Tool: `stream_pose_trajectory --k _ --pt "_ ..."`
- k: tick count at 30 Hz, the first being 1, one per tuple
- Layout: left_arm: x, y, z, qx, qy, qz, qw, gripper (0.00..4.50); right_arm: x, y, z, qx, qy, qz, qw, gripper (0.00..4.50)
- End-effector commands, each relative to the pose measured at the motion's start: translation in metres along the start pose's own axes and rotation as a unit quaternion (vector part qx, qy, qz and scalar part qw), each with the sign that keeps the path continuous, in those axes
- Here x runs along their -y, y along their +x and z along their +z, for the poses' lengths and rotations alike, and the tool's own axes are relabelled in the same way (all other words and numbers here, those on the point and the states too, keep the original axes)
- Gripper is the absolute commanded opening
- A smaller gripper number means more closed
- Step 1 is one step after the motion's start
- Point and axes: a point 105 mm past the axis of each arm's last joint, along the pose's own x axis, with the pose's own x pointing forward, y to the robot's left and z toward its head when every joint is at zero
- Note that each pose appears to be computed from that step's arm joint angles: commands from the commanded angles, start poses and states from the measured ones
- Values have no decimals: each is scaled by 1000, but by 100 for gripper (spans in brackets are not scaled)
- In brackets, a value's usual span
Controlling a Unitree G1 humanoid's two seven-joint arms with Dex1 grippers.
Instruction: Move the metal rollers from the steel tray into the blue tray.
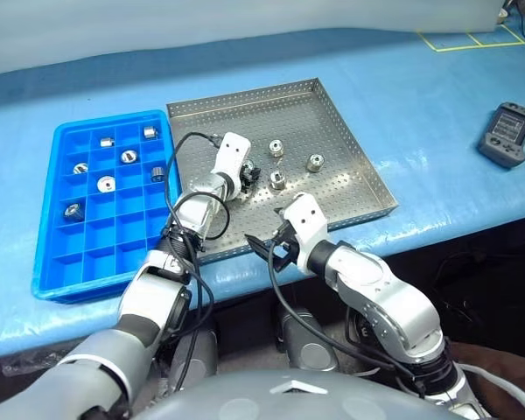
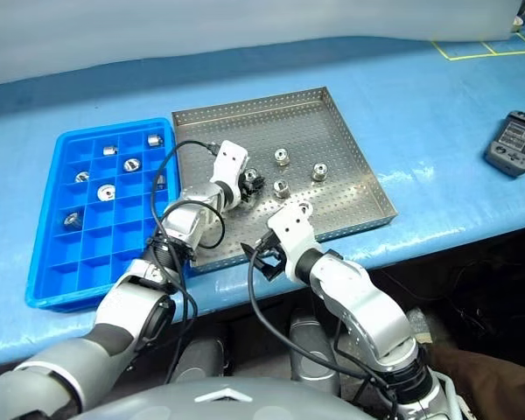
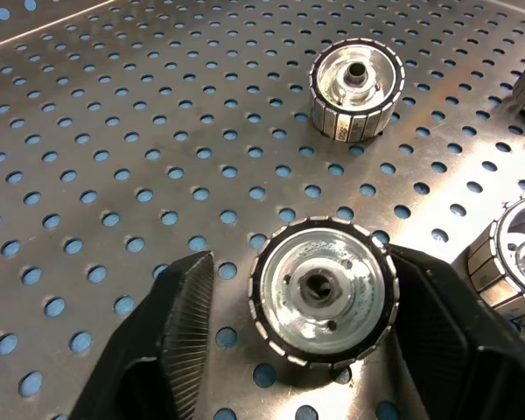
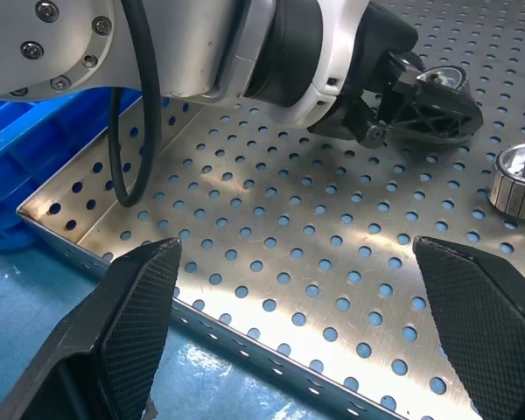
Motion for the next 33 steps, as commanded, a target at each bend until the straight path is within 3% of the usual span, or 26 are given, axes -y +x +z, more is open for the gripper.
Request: stream_pose_trajectory --k 1,5,8,13,18,25,33 --pt "-17 -18 37 84 -27 32 996 175 -4 0 11 20 -12 12 1000 450" --pt "-57 -69 66 172 -47 118 977 175 -8 5 17 27 -20 35 999 450" --pt "-79 -113 73 199 -22 182 963 175 -12 9 22 32 -23 54 998 450" --pt "-102 -186 45 165 18 277 946 175 -24 21 25 29 -38 102 994 450" --pt "-94 -209 19 122 13 299 946 175 -30 25 27 29 -46 127 990 450" --pt "-87 -212 -10 82 -31 319 944 175 -34 27 25 28 -47 138 989 450" --pt "-104 -220 -26 50 -60 387 919 175 -24 23 22 24 -40 115 992 450"
